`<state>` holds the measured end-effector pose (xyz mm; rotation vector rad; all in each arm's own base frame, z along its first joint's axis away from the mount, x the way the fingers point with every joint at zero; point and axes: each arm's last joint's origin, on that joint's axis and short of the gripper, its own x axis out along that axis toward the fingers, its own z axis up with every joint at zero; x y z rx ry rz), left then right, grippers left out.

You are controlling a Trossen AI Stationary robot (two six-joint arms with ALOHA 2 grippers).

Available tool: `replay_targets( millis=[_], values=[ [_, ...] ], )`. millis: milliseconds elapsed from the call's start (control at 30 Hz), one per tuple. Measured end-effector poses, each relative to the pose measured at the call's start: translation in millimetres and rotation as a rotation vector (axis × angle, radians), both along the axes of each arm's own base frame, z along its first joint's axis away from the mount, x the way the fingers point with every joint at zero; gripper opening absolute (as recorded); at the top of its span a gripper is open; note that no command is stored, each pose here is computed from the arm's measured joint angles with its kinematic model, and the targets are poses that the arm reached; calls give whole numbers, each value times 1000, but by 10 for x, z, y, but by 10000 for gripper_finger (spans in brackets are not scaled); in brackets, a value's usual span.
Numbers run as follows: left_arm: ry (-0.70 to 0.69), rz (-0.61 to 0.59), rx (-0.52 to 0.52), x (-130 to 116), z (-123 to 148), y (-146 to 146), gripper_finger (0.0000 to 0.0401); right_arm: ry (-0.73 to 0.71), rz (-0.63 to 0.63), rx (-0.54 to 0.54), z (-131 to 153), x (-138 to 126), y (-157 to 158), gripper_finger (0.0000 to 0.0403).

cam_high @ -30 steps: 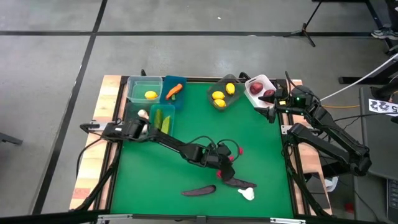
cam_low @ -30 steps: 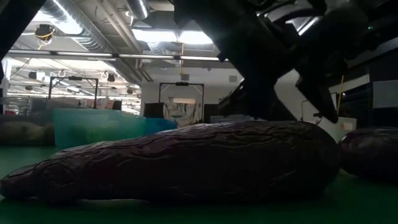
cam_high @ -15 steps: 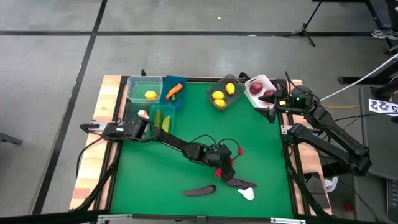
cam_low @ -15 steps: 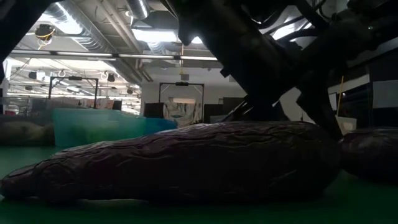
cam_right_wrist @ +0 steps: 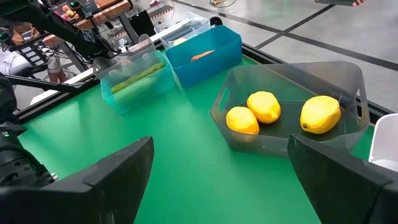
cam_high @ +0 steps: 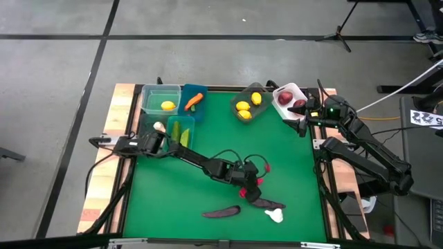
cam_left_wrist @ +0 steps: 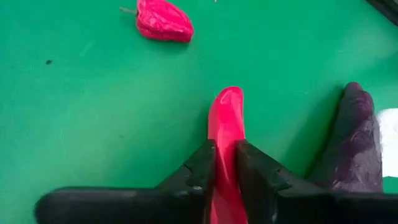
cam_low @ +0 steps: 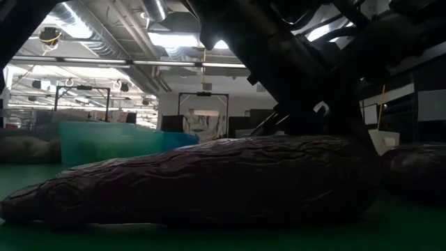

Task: Sort produce into baskets
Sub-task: Put the red pepper into the blue bin

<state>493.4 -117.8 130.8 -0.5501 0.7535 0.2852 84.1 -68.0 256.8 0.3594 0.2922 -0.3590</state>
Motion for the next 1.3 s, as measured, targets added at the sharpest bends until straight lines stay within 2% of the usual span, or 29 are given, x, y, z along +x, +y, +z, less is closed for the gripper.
replay_targets(
  millis=[167,367,567,700,933,1100,1300],
  values=[
    [3,-9,39,3,27,56,27,0,0,0,0,0,0,369],
    [5,-24,81,-7,165,175,29,0,0,-1,0,0,0,369],
    [0,-28,136,-111,610,367,32,0,0,-1,1,0,0,369],
    [55,5,251,-290,958,567,28,0,-1,-1,1,0,-1,369],
    [134,146,444,-711,1605,1033,39,0,-1,-1,0,0,-1,369],
    [207,243,490,-1086,1971,1386,41,0,-1,-1,0,0,0,369],
    [315,351,518,-1605,2310,1652,42,0,-2,-1,1,0,-1,369]
  ],
)
